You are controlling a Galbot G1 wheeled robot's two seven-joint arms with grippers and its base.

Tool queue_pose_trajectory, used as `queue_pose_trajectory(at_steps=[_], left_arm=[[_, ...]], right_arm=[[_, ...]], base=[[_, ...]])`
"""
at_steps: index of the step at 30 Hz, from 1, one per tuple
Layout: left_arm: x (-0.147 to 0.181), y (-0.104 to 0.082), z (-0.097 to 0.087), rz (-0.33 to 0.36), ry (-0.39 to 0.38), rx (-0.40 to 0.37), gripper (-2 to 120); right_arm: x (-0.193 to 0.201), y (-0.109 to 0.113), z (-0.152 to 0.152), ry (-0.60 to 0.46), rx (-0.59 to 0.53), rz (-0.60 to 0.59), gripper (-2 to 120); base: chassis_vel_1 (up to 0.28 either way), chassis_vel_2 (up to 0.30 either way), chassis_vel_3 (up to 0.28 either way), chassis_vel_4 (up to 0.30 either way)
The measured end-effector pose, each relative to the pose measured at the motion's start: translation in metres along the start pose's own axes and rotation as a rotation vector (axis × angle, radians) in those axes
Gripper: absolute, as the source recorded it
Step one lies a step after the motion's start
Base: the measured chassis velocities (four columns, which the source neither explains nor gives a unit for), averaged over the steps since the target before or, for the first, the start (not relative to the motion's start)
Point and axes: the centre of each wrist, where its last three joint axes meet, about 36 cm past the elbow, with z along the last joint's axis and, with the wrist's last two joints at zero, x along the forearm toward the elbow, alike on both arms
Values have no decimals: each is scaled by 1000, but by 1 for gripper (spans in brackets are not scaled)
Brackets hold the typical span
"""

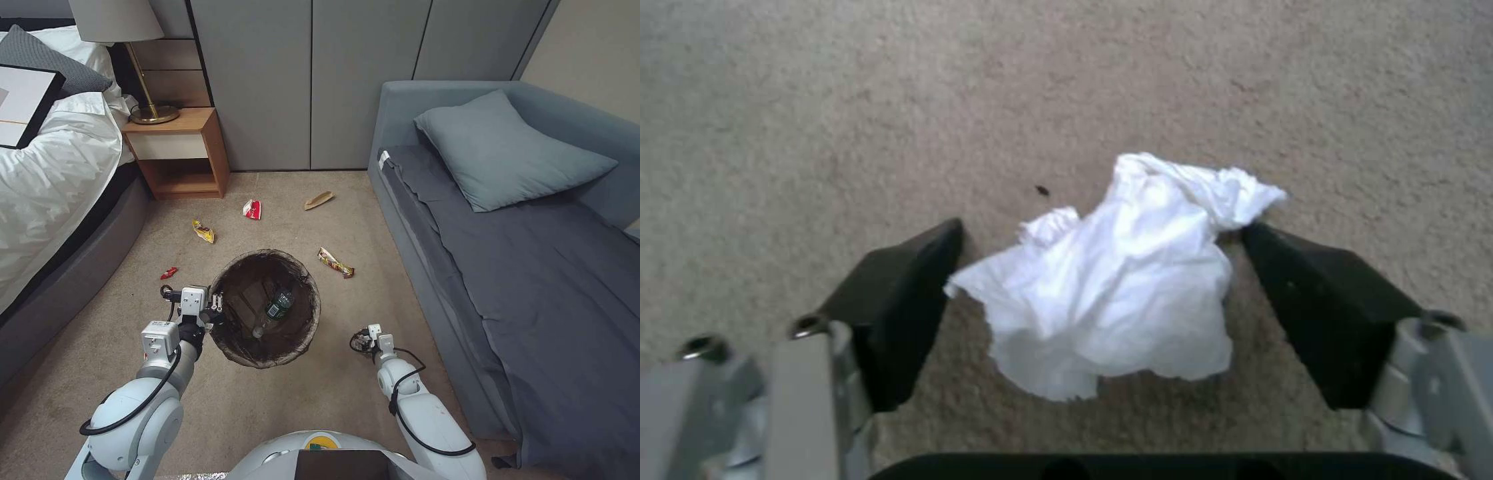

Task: Pick up the trash bin, then pick up the garbage from the floor and place it into the trash bin.

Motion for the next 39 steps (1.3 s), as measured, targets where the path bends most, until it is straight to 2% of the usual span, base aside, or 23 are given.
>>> queue_pose_trajectory(at_steps=[4, 6, 21, 24, 28, 29, 31, 34, 39], left_arm=[[0, 0, -1, -2, -6, 1, 2], [-1, 0, -1, -5, -9, 4, 2], [-3, 1, 2, -4, 0, 2, 2], [-3, 1, 2, -4, 0, 3, 2], [-3, 1, 2, -2, 1, 3, 2], [-3, 1, 2, -2, 1, 3, 2], [-3, 1, 2, -1, 3, 4, 2], [-2, 1, 2, 0, 4, 3, 2], [-2, 1, 1, 0, 9, 0, 2]], right_arm=[[-1, 1, 1, 0, 0, 0, 69], [-1, 2, 2, -3, -1, -1, 61], [-1, 4, 6, -20, 12, 10, 28], [-1, 1, 6, -31, 11, 35, 22], [2, -7, 2, -55, 6, 58, 7], [2, -7, 2, -55, 6, 58, 7], [11, -11, -4, -98, 10, 68, 0], [22, -13, -14, -149, 14, 66, 0], [64, -26, -42, -268, -1, 56, 0]], base=[[0, 0, 0, 0], [0, 0, 0, 0], [0, 0, 0, 0], [0, 0, 0, 0], [0, 0, 0, 0], [0, 0, 0, 0], [0, 0, 0, 0], [0, 0, 0, 0], [0, 0, 0, 0]])
